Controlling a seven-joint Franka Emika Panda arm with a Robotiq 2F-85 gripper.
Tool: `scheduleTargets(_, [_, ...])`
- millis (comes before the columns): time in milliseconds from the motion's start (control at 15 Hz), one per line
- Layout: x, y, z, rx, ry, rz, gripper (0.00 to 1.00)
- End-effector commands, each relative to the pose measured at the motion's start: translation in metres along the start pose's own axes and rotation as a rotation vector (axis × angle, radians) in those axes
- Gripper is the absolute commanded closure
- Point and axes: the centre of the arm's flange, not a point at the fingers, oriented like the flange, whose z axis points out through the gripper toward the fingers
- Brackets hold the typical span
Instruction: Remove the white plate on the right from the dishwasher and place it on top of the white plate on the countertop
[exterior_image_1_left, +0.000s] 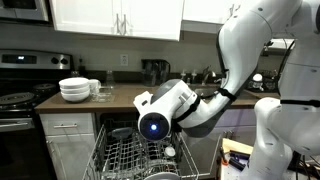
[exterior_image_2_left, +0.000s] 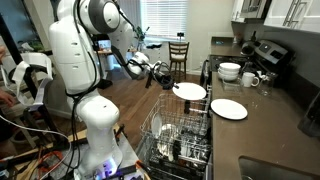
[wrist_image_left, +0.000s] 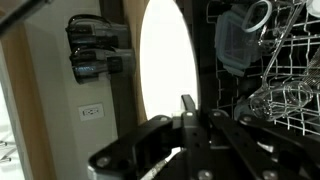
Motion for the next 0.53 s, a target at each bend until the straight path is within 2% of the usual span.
scheduleTargets(0, [-0.003, 0.032, 0.007, -0.002, 0.056, -0.044, 0.98])
scheduleTargets(67, [-0.002, 0.037, 0.01, 0.018, 0.061, -0.049, 0.98])
scheduleTargets(133, [0.004, 0.013, 0.004, 0.023, 0.024, -0.018, 0.98])
scheduleTargets(200, [0.005, 0.015, 0.006, 0.031, 0.025, -0.015, 0.93])
scheduleTargets(467, [0.004, 0.008, 0.007, 0.035, 0.021, -0.029, 0.93])
